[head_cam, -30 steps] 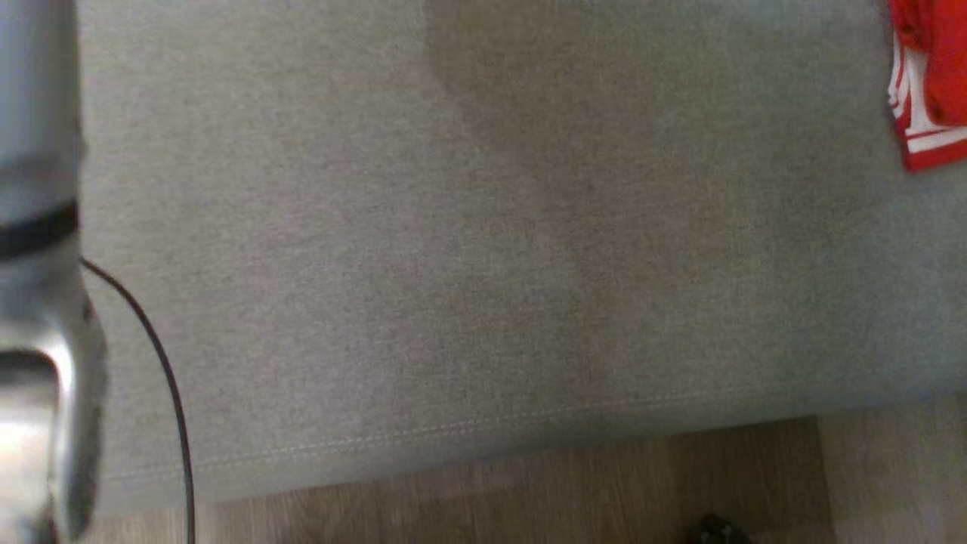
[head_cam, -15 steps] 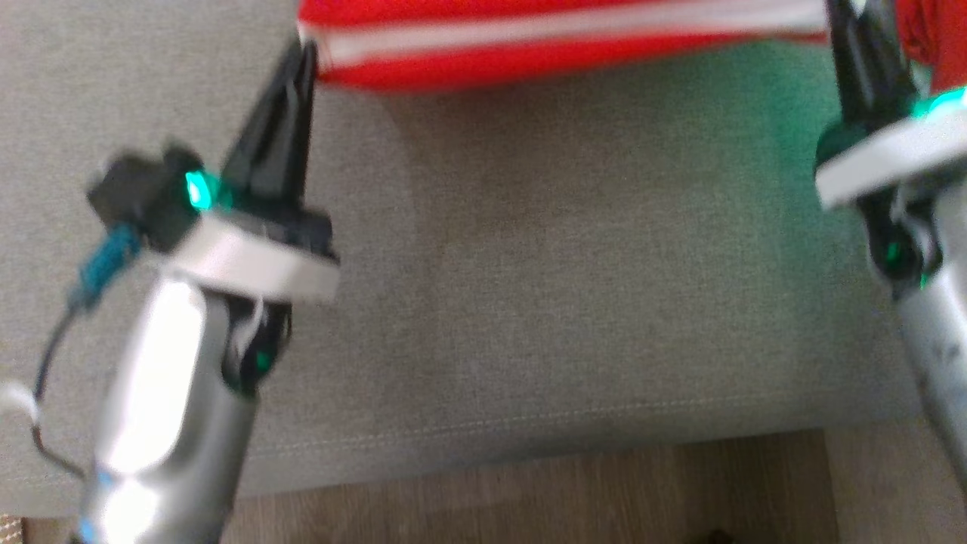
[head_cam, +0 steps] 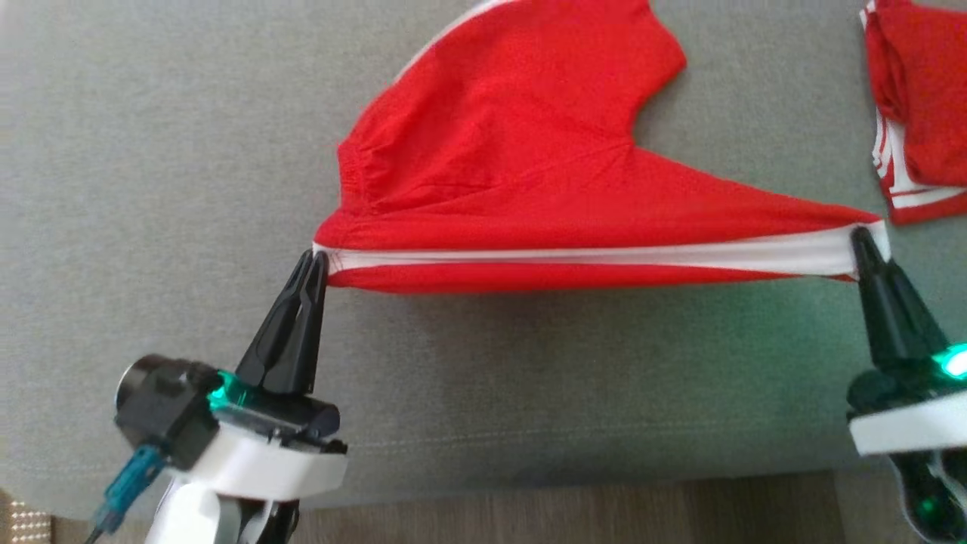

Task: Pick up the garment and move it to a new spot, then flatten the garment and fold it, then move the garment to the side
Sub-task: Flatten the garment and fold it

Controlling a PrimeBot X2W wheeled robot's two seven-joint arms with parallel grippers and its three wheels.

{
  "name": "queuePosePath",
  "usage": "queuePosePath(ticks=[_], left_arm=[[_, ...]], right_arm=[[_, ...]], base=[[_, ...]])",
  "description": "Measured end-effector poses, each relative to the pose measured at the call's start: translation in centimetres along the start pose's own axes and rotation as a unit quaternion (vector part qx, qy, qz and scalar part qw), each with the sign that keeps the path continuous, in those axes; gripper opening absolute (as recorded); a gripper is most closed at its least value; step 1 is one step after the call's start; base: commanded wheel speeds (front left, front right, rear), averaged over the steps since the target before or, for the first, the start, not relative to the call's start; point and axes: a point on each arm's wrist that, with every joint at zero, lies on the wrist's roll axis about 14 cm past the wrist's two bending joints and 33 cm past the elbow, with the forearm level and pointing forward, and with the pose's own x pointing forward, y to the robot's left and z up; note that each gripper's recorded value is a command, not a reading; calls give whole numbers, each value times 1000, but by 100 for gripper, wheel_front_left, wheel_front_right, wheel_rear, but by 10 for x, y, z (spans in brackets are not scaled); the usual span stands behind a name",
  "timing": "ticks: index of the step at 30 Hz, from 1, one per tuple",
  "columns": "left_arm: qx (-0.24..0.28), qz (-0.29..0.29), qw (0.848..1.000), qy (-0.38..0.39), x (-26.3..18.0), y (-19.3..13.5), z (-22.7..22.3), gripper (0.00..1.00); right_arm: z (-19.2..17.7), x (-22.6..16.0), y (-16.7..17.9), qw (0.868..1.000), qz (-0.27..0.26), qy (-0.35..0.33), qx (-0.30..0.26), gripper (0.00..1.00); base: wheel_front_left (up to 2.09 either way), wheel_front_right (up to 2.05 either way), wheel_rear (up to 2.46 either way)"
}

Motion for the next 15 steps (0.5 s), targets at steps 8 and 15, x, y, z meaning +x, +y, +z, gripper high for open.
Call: queuePosePath(ticks=[8, 15], left_arm=[[0, 5, 1000, -16, -14, -3, 15, 0], [-25, -6, 999, 34, 8, -2, -22, 0]], right_arm=[[29, 8, 28, 997, 45, 13, -69, 0], [8, 79, 30, 991, 46, 65, -105, 0]], base=[[0, 0, 0], [0, 0, 0]])
